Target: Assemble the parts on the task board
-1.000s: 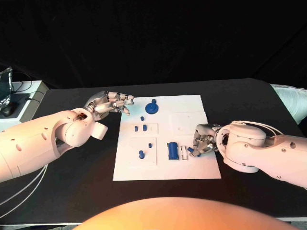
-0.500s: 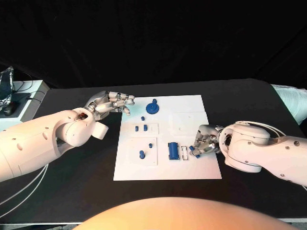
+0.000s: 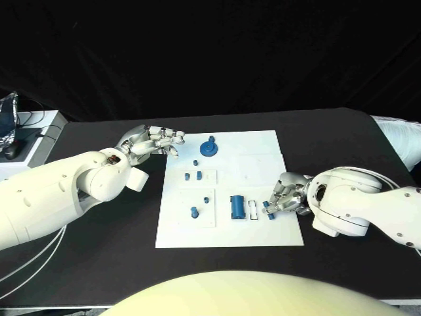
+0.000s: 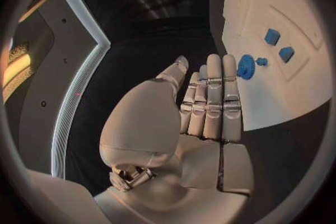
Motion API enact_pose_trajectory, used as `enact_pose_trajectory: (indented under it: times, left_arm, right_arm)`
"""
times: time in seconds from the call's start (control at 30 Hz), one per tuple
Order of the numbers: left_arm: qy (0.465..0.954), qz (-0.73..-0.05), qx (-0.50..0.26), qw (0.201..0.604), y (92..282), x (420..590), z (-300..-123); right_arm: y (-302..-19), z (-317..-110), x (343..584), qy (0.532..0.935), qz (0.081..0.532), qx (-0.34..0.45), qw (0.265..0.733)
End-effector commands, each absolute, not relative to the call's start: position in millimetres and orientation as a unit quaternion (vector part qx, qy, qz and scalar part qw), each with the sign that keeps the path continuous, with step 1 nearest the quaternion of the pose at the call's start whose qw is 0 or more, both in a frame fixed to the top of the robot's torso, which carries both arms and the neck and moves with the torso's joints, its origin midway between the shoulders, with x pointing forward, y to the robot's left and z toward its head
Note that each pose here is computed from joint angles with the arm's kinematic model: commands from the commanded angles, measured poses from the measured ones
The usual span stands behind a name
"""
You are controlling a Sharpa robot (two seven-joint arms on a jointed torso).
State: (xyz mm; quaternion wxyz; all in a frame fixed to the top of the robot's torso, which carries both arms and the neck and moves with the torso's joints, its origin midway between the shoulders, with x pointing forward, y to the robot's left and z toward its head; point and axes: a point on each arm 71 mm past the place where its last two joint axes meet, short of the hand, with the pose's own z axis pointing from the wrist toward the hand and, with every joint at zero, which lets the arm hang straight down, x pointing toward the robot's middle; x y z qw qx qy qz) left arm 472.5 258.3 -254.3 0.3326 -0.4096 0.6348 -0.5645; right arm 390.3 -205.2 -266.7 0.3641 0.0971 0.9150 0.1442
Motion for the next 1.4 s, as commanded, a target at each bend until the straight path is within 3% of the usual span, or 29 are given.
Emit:
enact_pose_trajectory:
  times: [0.03, 0.37, 1.4]
  left_arm:
    - [0.634, -0.57, -0.408, 0.328, 256.1, 472.3, -253.6]
    - [0.634, -0.57, -0.407, 0.327, 255.7, 472.3, -253.8]
    - [0.638, -0.57, -0.406, 0.321, 254.9, 471.6, -254.2]
  right_arm:
    - [-206, -273, 383, 0.927, 0.141, 0.118, 0.328]
    - [-200, -265, 382, 0.925, 0.156, 0.131, 0.322]
    - [-182, -270, 392, 0.924, 0.167, 0.122, 0.322]
